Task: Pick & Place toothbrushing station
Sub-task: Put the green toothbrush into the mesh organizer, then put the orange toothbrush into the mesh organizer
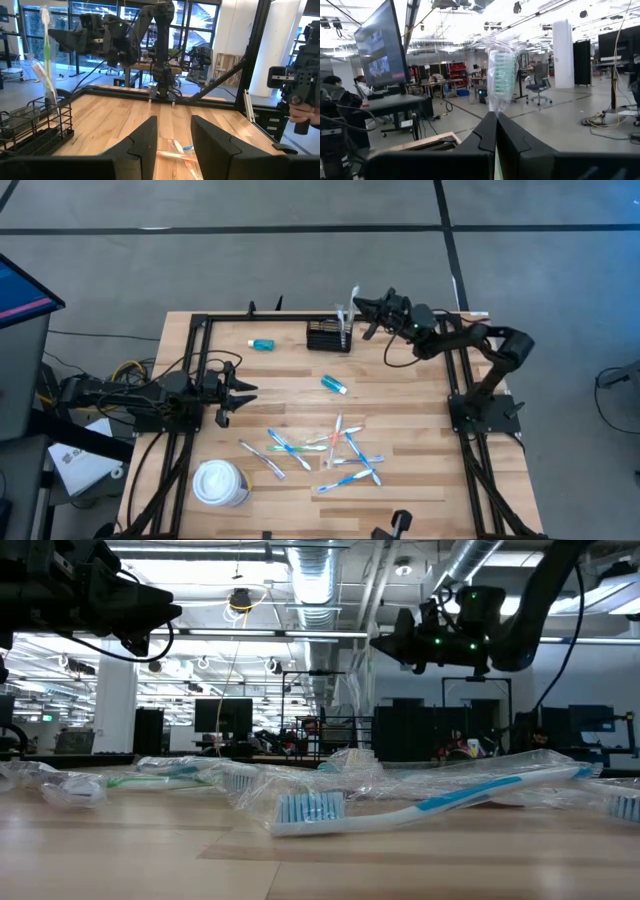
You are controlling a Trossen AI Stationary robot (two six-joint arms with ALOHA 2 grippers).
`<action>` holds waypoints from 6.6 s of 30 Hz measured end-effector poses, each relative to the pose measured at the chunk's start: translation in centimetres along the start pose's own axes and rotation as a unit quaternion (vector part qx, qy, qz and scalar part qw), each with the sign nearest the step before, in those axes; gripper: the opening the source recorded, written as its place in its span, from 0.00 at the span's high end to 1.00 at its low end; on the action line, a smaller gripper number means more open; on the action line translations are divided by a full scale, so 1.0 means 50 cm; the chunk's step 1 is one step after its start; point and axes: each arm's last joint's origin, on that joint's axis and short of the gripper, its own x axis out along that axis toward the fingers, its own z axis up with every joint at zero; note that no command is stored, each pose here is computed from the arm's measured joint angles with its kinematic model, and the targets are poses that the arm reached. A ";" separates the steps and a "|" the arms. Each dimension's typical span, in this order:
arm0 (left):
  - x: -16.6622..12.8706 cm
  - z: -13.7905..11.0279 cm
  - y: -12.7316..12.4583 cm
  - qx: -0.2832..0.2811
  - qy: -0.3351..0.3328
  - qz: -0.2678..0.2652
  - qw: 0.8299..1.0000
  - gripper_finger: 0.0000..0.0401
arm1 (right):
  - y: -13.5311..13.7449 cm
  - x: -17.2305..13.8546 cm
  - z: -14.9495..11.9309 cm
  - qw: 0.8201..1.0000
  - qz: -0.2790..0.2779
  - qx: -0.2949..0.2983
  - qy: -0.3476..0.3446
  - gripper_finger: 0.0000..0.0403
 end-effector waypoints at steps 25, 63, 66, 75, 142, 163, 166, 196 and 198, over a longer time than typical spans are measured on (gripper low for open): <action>0.000 0.000 0.000 0.000 0.000 0.000 1.000 0.72 | -0.015 0.002 -0.085 1.000 -0.003 0.020 0.014 1.00; 0.000 0.000 0.000 0.000 0.000 0.000 1.000 0.72 | -0.028 0.011 -0.132 0.987 -0.028 0.019 0.155 1.00; 0.000 0.000 0.000 0.000 0.000 0.000 1.000 0.72 | -0.026 0.014 -0.132 0.987 -0.025 0.018 0.156 1.00; 0.000 0.000 0.000 0.000 0.000 0.000 1.000 0.72 | -0.025 0.014 -0.132 0.987 -0.025 0.019 0.158 1.00; 0.000 -0.001 0.000 -0.001 0.002 0.000 1.000 0.72 | -0.004 -0.045 -0.008 0.949 -0.021 -0.025 0.315 0.65; 0.000 -0.001 0.000 -0.001 0.001 0.000 1.000 0.72 | 0.136 -0.086 0.010 0.904 0.118 -0.080 0.402 0.68; 0.000 -0.001 0.000 -0.001 0.001 0.000 1.000 0.72 | 0.159 -0.088 0.006 0.899 0.140 -0.083 0.407 0.68; 0.000 0.000 0.000 -0.001 0.001 0.000 1.000 0.72 | 0.391 -0.149 -0.018 0.822 0.363 -0.266 0.349 0.71; 0.000 -0.001 0.000 0.000 0.001 0.000 1.000 0.72 | 0.401 -0.153 -0.024 0.818 0.370 -0.269 0.349 0.71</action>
